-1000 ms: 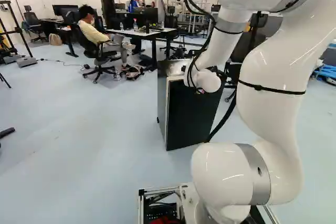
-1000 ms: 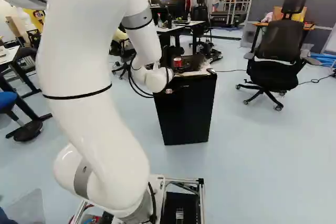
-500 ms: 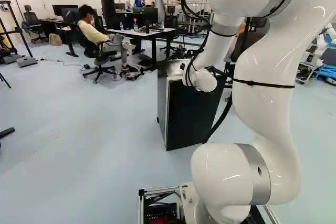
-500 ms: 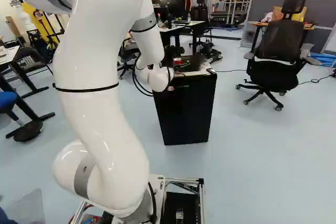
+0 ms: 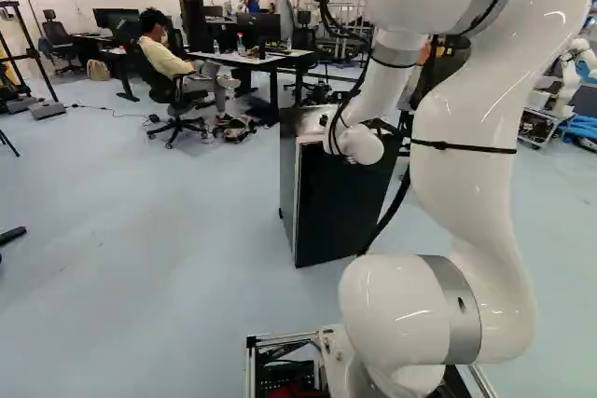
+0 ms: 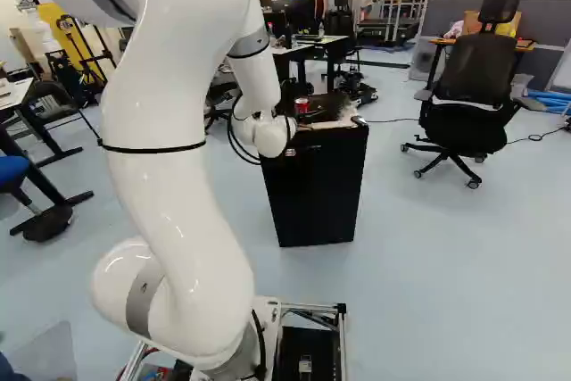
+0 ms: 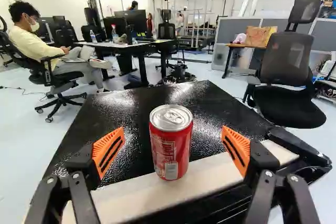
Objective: Grab a drink from the fridge
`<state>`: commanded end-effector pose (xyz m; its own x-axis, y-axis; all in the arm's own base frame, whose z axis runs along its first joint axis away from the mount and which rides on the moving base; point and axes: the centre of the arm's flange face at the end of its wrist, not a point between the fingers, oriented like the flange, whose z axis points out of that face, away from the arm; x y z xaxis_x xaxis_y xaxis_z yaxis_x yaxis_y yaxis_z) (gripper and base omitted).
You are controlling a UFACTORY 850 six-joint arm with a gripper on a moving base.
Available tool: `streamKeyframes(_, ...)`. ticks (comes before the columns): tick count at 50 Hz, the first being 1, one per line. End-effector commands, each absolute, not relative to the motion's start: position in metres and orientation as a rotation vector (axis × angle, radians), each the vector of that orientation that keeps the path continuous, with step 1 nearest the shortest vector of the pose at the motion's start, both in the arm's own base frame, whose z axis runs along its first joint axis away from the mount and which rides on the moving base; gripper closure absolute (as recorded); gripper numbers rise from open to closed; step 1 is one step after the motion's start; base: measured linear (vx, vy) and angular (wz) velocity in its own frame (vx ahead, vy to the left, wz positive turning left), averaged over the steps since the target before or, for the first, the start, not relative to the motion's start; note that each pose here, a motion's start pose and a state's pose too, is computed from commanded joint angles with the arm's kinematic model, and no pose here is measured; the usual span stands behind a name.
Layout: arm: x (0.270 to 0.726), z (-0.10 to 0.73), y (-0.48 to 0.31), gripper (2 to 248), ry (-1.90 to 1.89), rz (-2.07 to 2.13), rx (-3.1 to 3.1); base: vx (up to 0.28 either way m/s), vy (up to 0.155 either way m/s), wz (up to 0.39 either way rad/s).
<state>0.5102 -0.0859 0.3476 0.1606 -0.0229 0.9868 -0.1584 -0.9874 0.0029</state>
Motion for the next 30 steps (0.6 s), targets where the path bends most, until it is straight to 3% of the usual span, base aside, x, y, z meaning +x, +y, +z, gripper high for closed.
streamKeyframes(26,0.5159,0.3448,-0.0862,6,-0.18,1.961,2.312,0.0,0.0,0.0)
streamKeyframes(27,0.5159,0.3448,-0.0862,40,-0.18,1.961,2.312,0.0,0.0,0.0)
streamKeyframes(30,0.5159,0.3448,-0.0862,40,-0.18,1.961,2.312,0.0,0.0,0.0)
